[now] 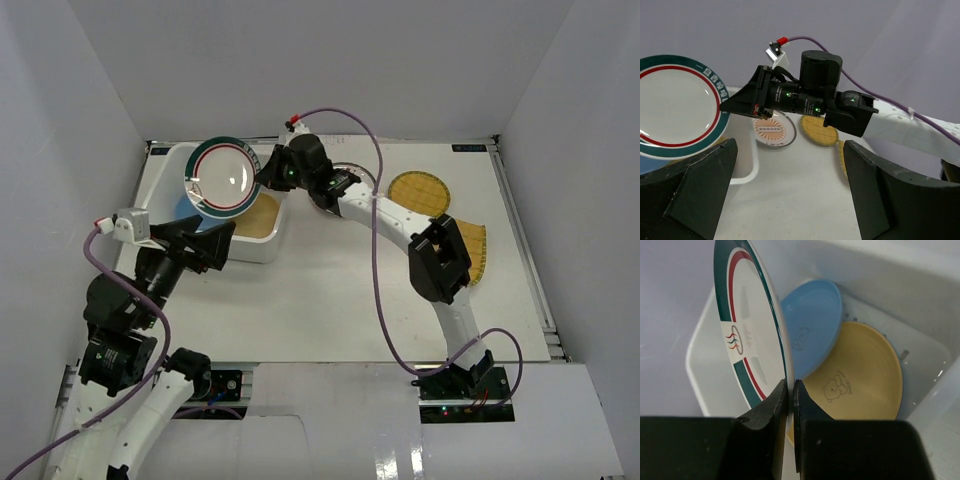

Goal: Place the plates into the plastic bin on the countertop

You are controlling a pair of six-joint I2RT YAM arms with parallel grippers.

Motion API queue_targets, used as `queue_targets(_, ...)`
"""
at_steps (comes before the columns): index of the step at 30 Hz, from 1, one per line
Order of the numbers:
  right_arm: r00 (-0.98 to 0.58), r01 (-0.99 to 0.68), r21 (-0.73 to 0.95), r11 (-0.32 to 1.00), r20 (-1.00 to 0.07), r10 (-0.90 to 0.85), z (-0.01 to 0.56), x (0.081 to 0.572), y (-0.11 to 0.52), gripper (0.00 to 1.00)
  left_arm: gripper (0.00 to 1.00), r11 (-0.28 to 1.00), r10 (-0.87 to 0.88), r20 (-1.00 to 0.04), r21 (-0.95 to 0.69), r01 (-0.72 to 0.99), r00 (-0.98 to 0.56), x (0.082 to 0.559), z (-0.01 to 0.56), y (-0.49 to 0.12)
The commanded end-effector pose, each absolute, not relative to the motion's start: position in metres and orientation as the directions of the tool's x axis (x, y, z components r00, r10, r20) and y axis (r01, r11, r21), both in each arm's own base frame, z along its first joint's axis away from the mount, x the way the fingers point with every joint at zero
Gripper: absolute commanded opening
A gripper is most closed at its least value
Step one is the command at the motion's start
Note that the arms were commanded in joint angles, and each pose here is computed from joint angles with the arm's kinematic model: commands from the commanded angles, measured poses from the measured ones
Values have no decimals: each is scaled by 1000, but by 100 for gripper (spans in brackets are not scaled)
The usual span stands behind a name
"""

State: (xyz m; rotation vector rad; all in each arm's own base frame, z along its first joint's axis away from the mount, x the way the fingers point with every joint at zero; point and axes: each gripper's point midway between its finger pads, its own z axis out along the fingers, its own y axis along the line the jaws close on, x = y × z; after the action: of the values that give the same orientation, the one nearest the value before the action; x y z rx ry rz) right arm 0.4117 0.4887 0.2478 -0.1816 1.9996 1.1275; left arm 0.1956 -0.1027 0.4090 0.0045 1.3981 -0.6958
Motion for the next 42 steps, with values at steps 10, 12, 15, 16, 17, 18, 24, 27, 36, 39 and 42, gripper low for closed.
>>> queue_targets(10, -664, -444, 626, 642, -710, 234, 220, 413, 519, 28, 98, 901, -390, -916, -360, 241, 92, 224, 354, -69)
queue_targets(12, -647, -459, 609, 647, -728, 226, 224, 410, 520, 50, 98, 905, -389, -915, -359, 228, 102, 224, 352, -67)
queue_targets(15, -598, -495, 573, 654, -770, 221, 246, 410, 518, 62, 98, 905, -389, -916, -361, 225, 98, 225, 349, -67)
queue_targets(16, -577, -507, 553, 660, -787, 216, 255, 411, 514, 63, 98, 906, -389, -916, -360, 223, 98, 225, 348, -67)
queue_targets(17, -567, -512, 543, 665, -796, 213, 262, 410, 511, 64, 98, 905, -391, -915, -362, 224, 98, 225, 349, -67)
queue_targets(18, -556, -515, 528, 675, -805, 206, 263, 410, 506, 64, 98, 904, -392, -915, -363, 224, 97, 225, 349, -67)
queue_targets(24, -491, -423, 477, 770, -835, 247, 270, 414, 410, 38, 98, 902, -394, -915, -367, 226, 87, 226, 345, -68)
queue_targets(27, -524, -292, 554, 780, -775, 354, 229, 426, 346, 36, 98, 899, -398, -915, -372, 232, 71, 228, 340, -71)
queue_targets(36, -502, 110, 664, 740, -605, 618, 120, 451, 232, 75, 98, 900, -384, -923, -367, 237, 32, 234, 329, -78)
queue_targets(39, -500, 169, 684, 709, -561, 660, 102, 465, 229, 74, 98, 903, -377, -926, -361, 234, 25, 236, 326, -78)
queue_targets(42, -489, 229, 717, 658, -500, 715, 85, 474, 230, 70, 98, 905, -371, -928, -357, 232, 21, 238, 325, -79)
